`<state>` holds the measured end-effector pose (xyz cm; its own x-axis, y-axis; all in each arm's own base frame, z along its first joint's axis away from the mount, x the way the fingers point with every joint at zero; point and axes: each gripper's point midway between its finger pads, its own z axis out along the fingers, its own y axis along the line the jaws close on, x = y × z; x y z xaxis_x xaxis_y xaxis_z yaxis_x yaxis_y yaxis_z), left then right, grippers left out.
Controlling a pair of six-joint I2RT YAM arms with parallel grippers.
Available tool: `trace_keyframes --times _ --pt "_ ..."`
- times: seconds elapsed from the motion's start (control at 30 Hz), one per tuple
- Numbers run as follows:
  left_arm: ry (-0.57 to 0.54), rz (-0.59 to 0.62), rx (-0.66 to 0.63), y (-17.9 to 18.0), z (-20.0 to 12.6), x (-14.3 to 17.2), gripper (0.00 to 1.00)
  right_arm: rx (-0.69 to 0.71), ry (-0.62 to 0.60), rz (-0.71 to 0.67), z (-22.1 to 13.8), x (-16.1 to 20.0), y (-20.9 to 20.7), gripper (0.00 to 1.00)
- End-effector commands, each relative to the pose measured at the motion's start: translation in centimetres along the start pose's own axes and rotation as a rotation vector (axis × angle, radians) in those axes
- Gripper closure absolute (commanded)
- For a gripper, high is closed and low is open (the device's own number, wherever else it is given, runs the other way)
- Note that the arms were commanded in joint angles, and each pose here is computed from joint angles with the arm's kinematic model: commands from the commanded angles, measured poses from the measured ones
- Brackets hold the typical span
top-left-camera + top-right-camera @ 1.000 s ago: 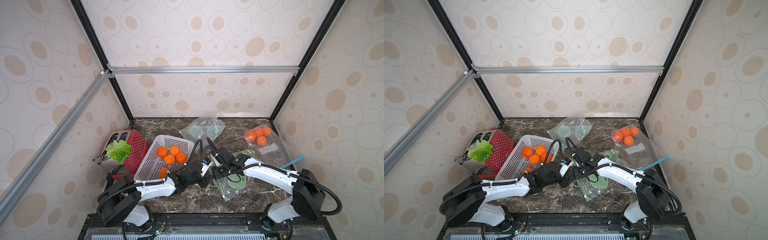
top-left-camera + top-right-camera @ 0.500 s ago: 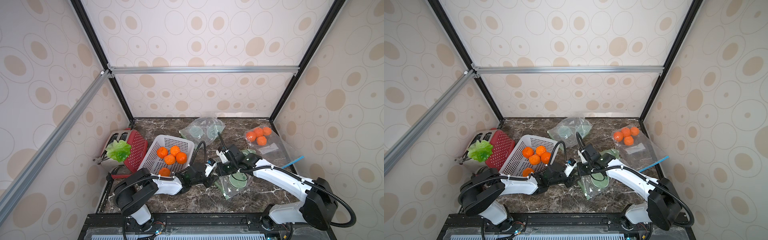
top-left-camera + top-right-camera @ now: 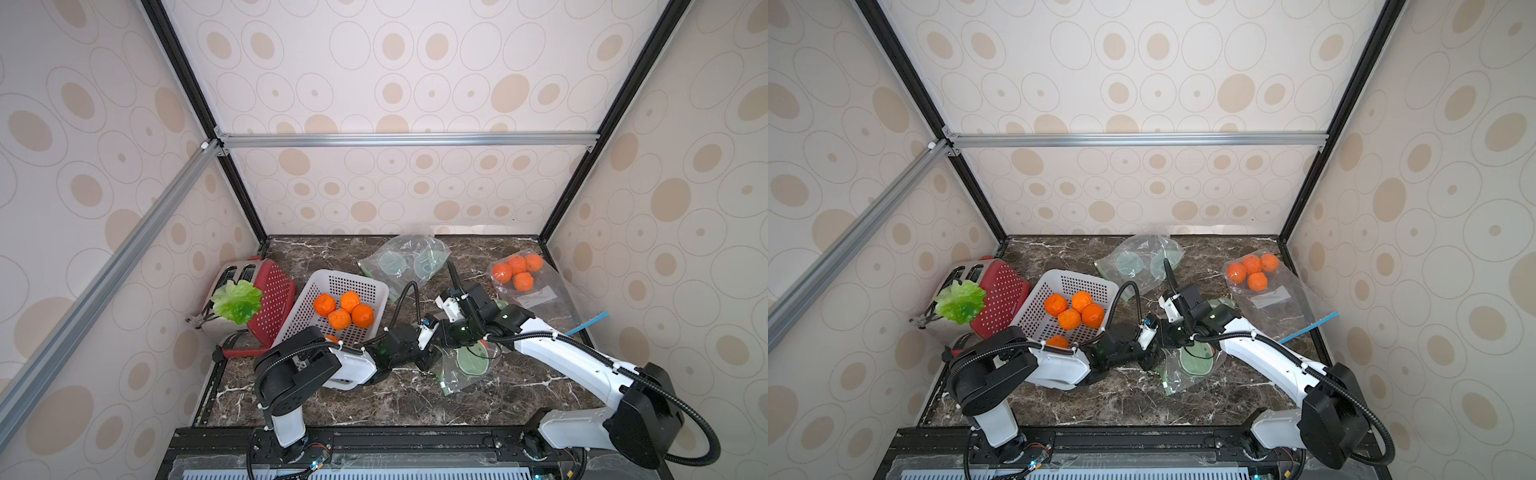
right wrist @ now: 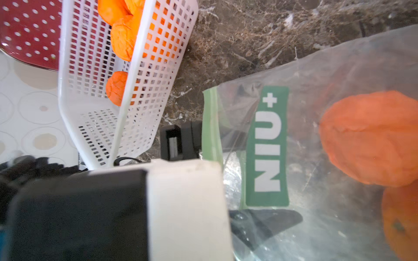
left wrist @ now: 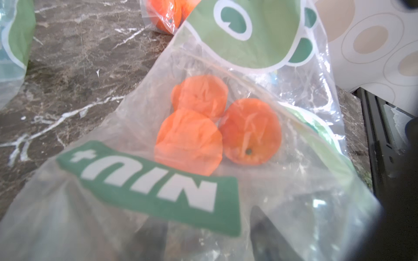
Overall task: Open the zip-top bag and take out the orange
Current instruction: Open the zipper of the food storage bag at the center of the board, then pick up the orange from the zipper food storage bag.
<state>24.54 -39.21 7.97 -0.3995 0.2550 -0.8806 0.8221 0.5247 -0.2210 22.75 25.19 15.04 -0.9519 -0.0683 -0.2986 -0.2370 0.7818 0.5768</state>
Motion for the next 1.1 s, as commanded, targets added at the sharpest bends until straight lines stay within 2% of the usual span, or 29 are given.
trace_keyframes --times 0.0,0.13,0.23,0.3,0.33,0.4,0.5,0.63,0.73,0.83,0.9,1.07 --pt "-0.083 0.027 0.055 -1.5 0.6 -2.4 0.38 -0.1 -0.01 0.012 -0.8 -0.4 1.8 1.0" --pt "-0.07 0.027 0.051 -1.3 1.1 -1.7 0.35 -0.116 -0.013 0.016 -1.2 -0.5 2.0 1.0" --pt "-0.074 0.017 0.032 -0.8 1.2 -1.3 0.2 -0.115 -0.024 0.017 -1.5 -0.6 1.9 1.0" --pt "-0.073 0.018 0.024 -0.7 1.4 -1.3 0.16 -0.101 -0.023 0.012 -1.6 -0.5 1.6 1.0" --pt "-0.072 0.017 0.016 -0.6 1.5 -1.3 0.16 -0.092 -0.02 0.01 -1.6 -0.5 1.4 0.97" --pt "-0.074 0.017 0.004 -0.3 1.8 -1.5 0.16 -0.059 -0.02 -0.001 -1.9 -0.5 0.9 0.81" --pt "-0.073 0.02 -0.002 -0.2 2.3 -1.4 0.16 0.001 -0.04 -0.007 -2.8 -0.9 -0.2 0.64" --pt "-0.07 0.016 0.008 -0.2 2.8 -1.0 0.15 0.107 -0.093 -0.013 -5.0 -2.1 -2.5 0.52" --pt "-0.07 0.013 0.011 -0.2 2.9 -1.0 0.15 0.24 -0.177 -0.015 -7.7 -3.9 -5.3 0.51" --pt "-0.072 0.015 0.013 -0.3 2.9 -1.1 0.15 0.53 -0.248 0.002 -11.0 -5.5 -10.6 0.53" --pt "-0.069 0.016 0.016 -0.3 2.9 -1.0 0.15 0.66 -0.242 0.046 -11.7 -6.0 -14.2 0.55" --pt "-0.062 0.017 0.015 -0.3 3.1 -0.6 0.13 0.703 -0.169 0.172 -9.3 -6.4 -18.8 0.6"
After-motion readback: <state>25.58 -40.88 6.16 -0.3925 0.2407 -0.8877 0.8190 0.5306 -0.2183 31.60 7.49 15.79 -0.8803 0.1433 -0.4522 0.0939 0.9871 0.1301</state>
